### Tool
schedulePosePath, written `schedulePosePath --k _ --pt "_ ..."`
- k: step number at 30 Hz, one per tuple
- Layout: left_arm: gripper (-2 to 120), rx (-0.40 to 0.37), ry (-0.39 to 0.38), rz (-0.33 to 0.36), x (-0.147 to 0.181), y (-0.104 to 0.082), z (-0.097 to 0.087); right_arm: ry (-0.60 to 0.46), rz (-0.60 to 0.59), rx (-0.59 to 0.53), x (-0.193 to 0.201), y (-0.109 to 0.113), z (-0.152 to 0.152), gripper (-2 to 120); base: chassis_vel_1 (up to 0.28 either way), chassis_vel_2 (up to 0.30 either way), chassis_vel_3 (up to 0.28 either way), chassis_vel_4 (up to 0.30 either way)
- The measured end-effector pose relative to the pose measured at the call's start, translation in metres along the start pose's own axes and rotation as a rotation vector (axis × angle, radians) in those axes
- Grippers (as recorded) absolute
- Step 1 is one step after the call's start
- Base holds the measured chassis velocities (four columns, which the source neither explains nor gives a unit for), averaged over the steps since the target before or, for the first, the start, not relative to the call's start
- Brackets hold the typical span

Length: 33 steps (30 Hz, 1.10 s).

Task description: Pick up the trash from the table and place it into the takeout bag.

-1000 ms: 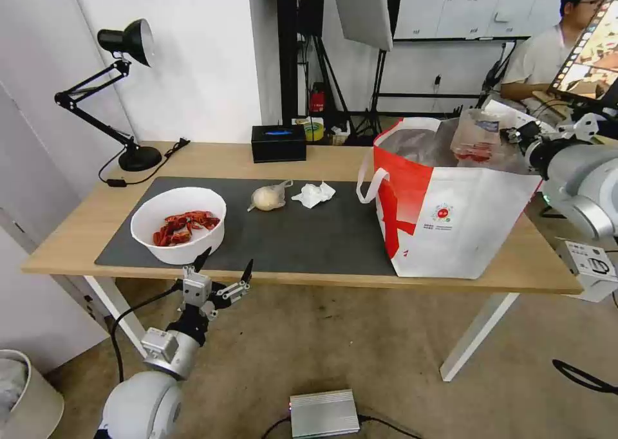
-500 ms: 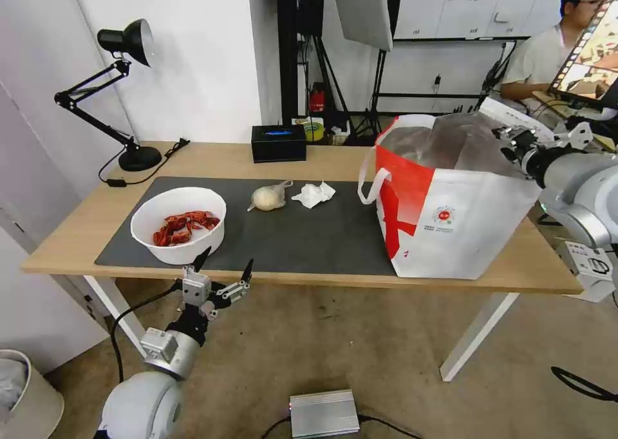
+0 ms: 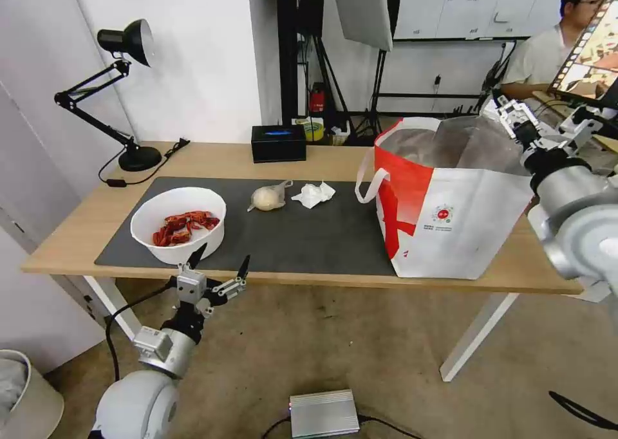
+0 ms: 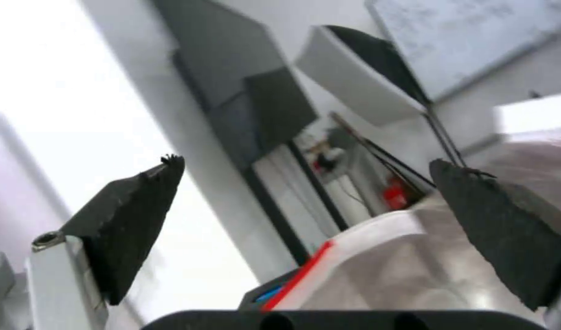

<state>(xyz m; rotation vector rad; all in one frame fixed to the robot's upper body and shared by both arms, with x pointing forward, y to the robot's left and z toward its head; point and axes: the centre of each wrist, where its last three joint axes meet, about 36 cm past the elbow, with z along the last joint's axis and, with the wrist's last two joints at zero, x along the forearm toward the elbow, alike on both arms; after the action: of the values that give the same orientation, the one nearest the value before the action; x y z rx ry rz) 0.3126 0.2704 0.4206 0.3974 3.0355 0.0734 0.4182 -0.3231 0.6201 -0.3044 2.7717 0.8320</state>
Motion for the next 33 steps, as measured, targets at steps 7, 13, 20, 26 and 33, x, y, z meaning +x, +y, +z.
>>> schedulePosePath --k 7,13,20,26,33 --pt "100 0.016 0.019 -0.005 0.002 0.001 0.006 0.019 -0.098 0.183 0.021 0.008 0.053 99 0.000 0.000 0.000 0.000" --pt "100 0.022 0.032 -0.006 0.002 0.001 0.010 0.030 -0.117 0.209 0.039 0.011 0.097 99 0.000 0.000 0.000 0.000" --pt "100 0.024 0.038 -0.020 0.003 0.001 0.010 0.022 -0.123 0.255 0.050 0.006 0.117 99 0.000 0.000 0.000 0.000" --pt "100 0.022 0.045 -0.057 0.003 0.006 0.013 0.015 -0.120 0.353 0.073 -0.005 0.151 99 0.000 0.000 0.000 0.000" --pt "100 0.020 0.044 -0.091 0.003 0.014 0.015 0.019 -0.113 0.386 0.090 -0.010 0.174 99 0.000 0.000 0.000 0.000"
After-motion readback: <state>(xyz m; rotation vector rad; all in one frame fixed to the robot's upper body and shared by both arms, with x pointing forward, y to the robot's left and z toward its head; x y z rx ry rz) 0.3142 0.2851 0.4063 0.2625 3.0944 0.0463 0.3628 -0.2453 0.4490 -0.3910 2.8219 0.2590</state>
